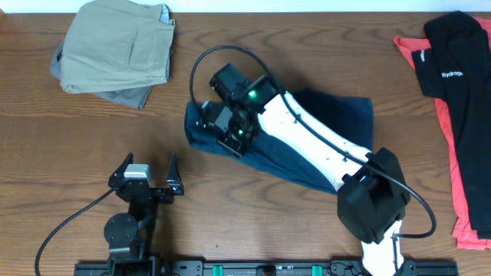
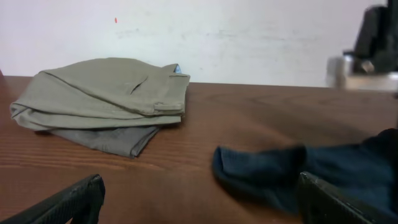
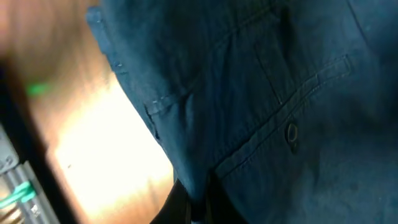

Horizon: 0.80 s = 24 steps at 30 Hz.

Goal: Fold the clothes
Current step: 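Drag the jeans leftward and lay them flat at table center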

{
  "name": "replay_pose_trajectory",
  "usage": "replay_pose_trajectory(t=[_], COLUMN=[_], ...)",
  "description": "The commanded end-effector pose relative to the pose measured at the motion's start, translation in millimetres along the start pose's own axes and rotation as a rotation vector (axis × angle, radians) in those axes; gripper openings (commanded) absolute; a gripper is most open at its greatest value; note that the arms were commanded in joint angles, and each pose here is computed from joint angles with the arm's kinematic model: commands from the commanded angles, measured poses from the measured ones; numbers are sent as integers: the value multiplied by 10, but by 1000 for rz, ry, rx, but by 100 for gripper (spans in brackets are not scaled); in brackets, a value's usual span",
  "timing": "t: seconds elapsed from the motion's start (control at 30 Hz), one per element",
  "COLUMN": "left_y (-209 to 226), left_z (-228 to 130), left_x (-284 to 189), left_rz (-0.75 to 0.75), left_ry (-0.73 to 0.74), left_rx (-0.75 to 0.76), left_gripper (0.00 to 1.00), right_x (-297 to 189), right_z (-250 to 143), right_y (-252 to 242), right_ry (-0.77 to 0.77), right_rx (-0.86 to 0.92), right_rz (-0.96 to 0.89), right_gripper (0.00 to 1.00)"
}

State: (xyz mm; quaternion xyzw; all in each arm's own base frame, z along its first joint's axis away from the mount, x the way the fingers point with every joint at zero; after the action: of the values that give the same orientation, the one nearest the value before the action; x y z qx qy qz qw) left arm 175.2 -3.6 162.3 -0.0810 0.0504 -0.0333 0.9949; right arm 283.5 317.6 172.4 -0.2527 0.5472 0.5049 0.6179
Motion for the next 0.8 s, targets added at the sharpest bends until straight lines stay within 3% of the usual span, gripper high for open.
replay_pose_trajectory(t=[0.0, 0.03, 0.07, 0.1, 0.13, 0.17, 0.43, 0.57, 0.77], left_y=[-1, -1, -1, -1, -1, -1, -1, -1, -1], left_z=[-127, -127, -127, -127, -127, -127, -127, -127, -127], left_x=[11, 11, 11, 11, 11, 11, 11, 11, 11], left_rz=[-11, -11, -11, -11, -11, -11, -11, -11, -11], left_ry=[49, 49, 49, 49, 49, 49, 49, 49, 49], left_rx=[1, 1, 1, 1, 1, 1, 1, 1, 1], left_gripper=[98, 98, 98, 98, 98, 98, 98, 98, 98], right_x=[-19, -17, -18, -20, -23, -28, -321, -743, -1458], right_z=[-26, -48, -72, -95, -110, -122, -199, -440, -1140], right_y=[158, 184, 198, 203, 203, 189, -116, -533, -1188], right_ry=[21, 34, 49, 61, 70, 75, 28, -9, -97], right_rx=[-21, -17, -12, -1, 20, 47, 265, 514, 941], right_rz=[62, 74, 80, 83, 83, 81, 10, -195, -413], right_gripper=[1, 4, 17, 67, 93, 99, 99, 99, 99])
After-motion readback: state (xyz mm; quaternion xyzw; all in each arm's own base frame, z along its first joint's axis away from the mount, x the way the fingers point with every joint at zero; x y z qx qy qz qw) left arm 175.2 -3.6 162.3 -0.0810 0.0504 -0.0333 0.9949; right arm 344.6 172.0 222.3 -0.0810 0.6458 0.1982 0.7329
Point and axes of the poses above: each gripper's point midway between its finger pads, its own x axis out along the fingers, its own y axis along the line the jaws close on, z = x × y, the point moved 7 cm from there along -x, back along the fingers, and after that the axes turned 5 degrees about -x, right-handed, at the moved point
